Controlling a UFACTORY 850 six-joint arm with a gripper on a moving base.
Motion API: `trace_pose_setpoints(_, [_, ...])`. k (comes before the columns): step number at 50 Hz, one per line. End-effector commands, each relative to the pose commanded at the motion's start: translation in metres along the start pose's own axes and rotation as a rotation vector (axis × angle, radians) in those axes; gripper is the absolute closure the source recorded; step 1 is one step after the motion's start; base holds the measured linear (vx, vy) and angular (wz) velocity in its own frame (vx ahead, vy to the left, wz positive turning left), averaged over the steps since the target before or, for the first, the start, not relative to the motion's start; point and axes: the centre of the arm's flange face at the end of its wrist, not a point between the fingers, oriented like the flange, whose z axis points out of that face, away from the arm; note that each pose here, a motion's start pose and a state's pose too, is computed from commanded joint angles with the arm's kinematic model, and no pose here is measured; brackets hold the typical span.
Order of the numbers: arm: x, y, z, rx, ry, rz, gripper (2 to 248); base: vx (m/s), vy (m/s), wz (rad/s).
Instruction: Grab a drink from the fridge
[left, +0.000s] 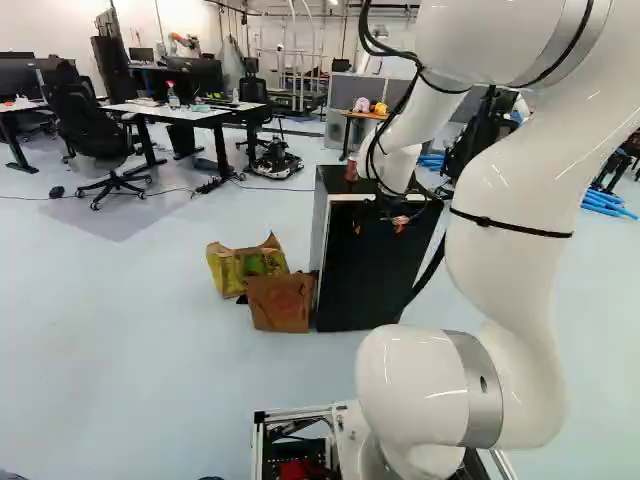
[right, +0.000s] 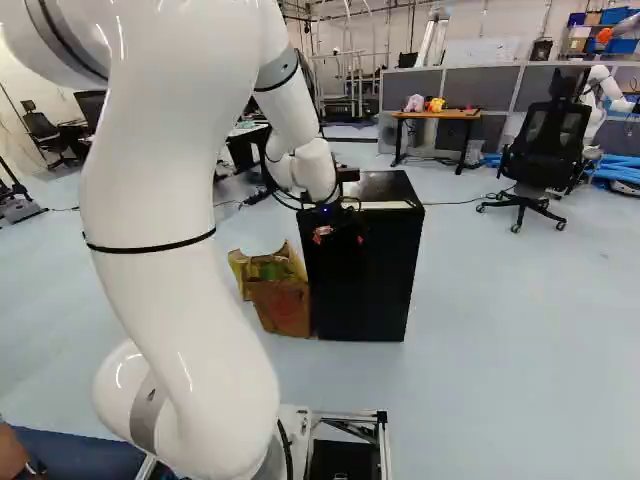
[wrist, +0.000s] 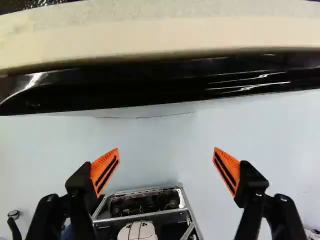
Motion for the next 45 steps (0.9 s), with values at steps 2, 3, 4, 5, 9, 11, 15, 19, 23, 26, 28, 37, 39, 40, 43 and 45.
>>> trace_pose_setpoints(2, [0.002,-0.001,0.001,0.0,0.001,-0.002,3,0.0,0.0,0.0])
trace_pose_setpoints(3, [0.003,-0.001,0.001,0.001,0.002,-0.003,3,0.0,0.0,0.0])
trace_pose_setpoints(4, [0.004,-0.002,0.001,0.001,0.002,-0.004,3,0.0,0.0,0.0])
trace_pose_setpoints(5, [0.004,-0.002,0.001,0.001,0.003,-0.004,3,0.0,0.0,0.0])
trace_pose_setpoints(9, [0.008,-0.004,0.003,0.002,0.005,-0.008,3,0.0,0.0,0.0])
trace_pose_setpoints(11, [0.01,-0.004,0.003,0.003,0.007,-0.01,3,0.0,0.0,0.0])
trace_pose_setpoints(15, [0.013,-0.006,0.004,0.004,0.009,-0.013,3,0.0,0.0,0.0])
trace_pose_setpoints(19, [0.017,-0.007,0.006,0.004,0.012,-0.016,3,0.0,0.0,0.0])
trace_pose_setpoints(23, [0.02,-0.009,0.007,0.005,0.014,-0.019,3,0.0,0.0,0.0])
trace_pose_setpoints(26, [0.023,-0.009,0.008,0.006,0.016,-0.02,3,0.0,0.0,0.0])
trace_pose_setpoints(28, [0.025,-0.01,0.008,0.006,0.017,-0.021,3,0.0,0.0,0.0])
trace_pose_setpoints(37, [0.032,-0.011,0.011,0.006,0.023,-0.024,3,0.0,0.0,0.0])
trace_pose_setpoints(39, [0.032,-0.011,0.011,0.006,0.023,-0.024,3,0.0,0.0,0.0])
trace_pose_setpoints(40, [0.032,-0.011,0.011,0.006,0.023,-0.024,3,0.0,0.0,0.0])
trace_pose_setpoints(43, [0.032,-0.011,0.011,0.006,0.023,-0.024,3,0.0,0.0,0.0])
trace_pose_setpoints(45, [0.032,-0.011,0.011,0.006,0.023,-0.024,3,0.0,0.0,0.0])
